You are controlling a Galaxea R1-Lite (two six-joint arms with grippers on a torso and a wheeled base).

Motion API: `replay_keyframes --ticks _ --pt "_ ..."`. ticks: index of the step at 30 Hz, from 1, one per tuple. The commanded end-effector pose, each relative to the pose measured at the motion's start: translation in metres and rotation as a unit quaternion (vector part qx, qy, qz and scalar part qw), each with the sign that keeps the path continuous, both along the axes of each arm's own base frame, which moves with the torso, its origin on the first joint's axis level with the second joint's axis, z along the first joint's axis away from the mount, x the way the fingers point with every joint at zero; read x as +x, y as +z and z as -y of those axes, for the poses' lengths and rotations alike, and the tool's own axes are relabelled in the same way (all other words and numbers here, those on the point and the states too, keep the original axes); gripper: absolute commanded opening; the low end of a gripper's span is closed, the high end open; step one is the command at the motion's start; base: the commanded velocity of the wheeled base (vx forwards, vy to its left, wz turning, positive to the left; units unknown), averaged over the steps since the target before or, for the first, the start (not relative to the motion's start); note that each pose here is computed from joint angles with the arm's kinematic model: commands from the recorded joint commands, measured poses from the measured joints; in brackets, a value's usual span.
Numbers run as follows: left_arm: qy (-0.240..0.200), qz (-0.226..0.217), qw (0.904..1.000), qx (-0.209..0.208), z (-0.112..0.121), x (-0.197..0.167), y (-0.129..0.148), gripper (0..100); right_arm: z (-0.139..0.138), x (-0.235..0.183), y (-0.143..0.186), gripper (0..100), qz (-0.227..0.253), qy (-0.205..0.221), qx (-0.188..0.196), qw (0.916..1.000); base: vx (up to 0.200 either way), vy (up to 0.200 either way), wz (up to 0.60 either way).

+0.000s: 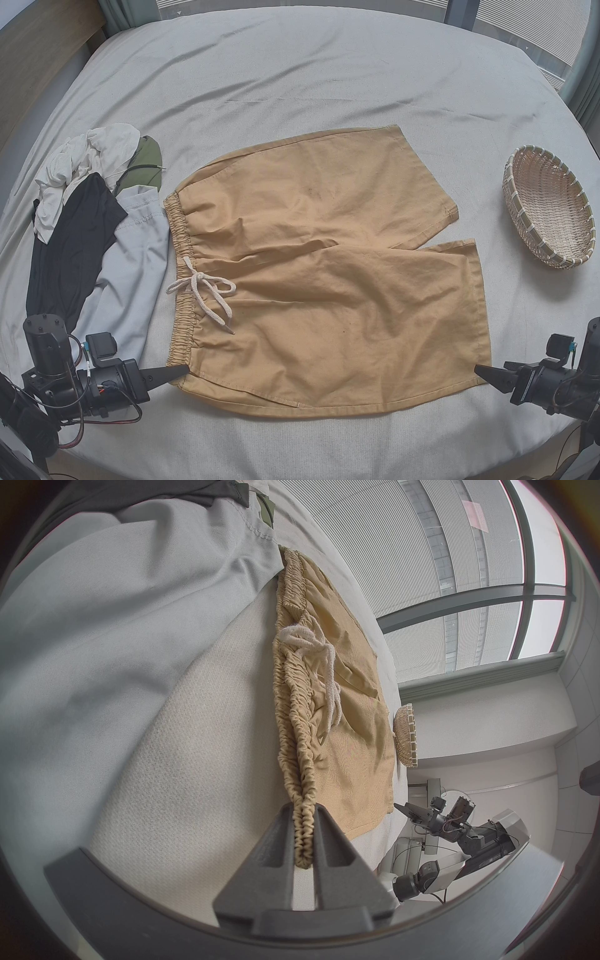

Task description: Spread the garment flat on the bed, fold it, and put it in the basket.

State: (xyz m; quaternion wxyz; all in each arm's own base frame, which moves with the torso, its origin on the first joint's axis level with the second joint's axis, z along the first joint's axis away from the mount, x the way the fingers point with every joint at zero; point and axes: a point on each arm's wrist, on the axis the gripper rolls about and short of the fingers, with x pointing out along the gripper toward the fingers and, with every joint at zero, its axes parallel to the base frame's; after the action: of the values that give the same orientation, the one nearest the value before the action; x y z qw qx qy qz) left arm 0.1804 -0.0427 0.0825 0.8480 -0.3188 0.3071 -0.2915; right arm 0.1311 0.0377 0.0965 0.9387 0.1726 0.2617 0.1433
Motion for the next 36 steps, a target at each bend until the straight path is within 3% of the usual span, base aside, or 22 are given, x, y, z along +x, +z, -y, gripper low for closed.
replay_keyframes --ticks 1,9,10,26,31,36 --pt "-0.001 0.000 1.0000 0.000 0.000 -0.001 0.000 0 -0.003 0.007 -0.014 100 -0.041 0.004 -0.010 0.9991 0.000 0.000 0.00" --pt "-0.002 0.014 0.9999 -0.004 0.001 -0.001 0.002 0 -0.012 0.021 -0.024 100 -0.056 0.015 -0.015 0.9982 0.000 0.000 0.00" --pt "-0.003 0.015 0.9999 -0.004 0.001 -0.002 0.002 0 -0.012 0.022 -0.026 0 -0.056 0.015 -0.015 0.9982 0.000 0.000 0.00" --pt "-0.011 0.010 0.9999 -0.007 0.001 -0.008 0.001 0 -0.011 0.021 -0.025 0 -0.053 0.006 -0.017 0.9984 0.000 0.000 0.00" --pt "-0.038 -0.022 0.9990 -0.005 0.004 -0.022 -0.002 0 -0.007 0.003 -0.019 0 -0.067 0.008 -0.021 0.9975 0.000 0.000 0.00" --pt "-0.056 -0.064 0.9959 0.033 0.003 -0.031 -0.013 0 -0.002 -0.014 -0.016 0 -0.079 0.013 -0.025 0.9965 0.000 0.000 0.00"
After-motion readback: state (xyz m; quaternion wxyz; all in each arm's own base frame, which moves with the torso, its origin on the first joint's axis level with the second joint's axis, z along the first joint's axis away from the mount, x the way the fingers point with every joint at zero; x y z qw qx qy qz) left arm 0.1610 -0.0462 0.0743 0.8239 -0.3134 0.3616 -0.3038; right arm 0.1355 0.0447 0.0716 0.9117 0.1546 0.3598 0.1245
